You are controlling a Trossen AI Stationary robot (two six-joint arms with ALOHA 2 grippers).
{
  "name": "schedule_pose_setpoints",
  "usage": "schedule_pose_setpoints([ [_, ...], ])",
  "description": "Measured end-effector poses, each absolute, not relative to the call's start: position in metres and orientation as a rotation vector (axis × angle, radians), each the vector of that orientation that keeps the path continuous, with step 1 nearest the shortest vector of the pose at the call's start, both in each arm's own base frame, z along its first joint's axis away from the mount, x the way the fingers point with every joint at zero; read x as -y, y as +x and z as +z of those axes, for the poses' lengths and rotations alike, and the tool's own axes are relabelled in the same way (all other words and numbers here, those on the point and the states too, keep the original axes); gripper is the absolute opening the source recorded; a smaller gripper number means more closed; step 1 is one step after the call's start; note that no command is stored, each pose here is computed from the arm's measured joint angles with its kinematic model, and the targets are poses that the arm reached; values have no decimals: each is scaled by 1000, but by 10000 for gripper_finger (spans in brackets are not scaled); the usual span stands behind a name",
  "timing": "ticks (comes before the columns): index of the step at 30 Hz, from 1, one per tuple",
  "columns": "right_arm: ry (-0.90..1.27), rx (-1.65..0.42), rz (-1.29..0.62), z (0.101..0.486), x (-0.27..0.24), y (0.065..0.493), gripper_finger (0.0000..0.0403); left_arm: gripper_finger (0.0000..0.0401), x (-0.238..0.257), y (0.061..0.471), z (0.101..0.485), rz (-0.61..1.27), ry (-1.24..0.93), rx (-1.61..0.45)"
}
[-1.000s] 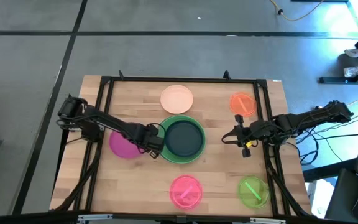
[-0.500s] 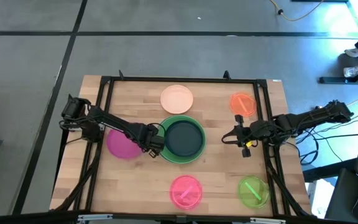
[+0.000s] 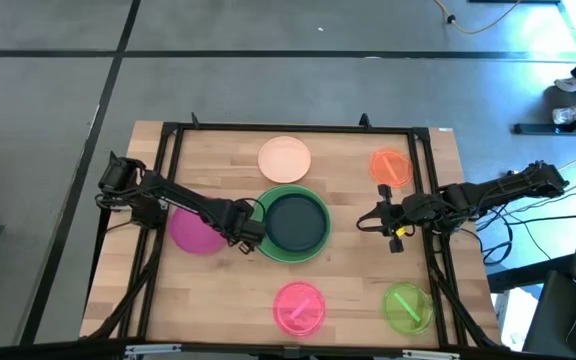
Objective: Stack plastic plates
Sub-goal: Stack the pink plate on top of the black plate
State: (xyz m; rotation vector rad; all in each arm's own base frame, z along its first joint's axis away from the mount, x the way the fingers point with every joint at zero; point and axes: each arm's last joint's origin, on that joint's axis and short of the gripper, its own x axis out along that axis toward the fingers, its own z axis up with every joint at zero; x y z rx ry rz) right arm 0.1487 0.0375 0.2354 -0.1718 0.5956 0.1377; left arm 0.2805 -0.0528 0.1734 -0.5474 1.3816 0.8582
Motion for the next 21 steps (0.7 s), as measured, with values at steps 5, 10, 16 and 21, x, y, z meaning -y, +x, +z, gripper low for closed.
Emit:
schedule_pose_setpoints([
  [5, -171, -594, 138, 236, -38, 149, 115, 94, 56, 276, 172, 878, -538, -1397],
  [10, -157, -595, 133, 236, -38, 149, 115, 94, 55, 273, 165, 889, -548, -1400],
  [16, -158, -595, 132, 236, -38, 149, 115, 94, 55, 270, 160, 888, -553, -1412],
  [21, -157, -592, 131, 236, -38, 149, 115, 94, 52, 273, 155, 846, -550, -1388],
])
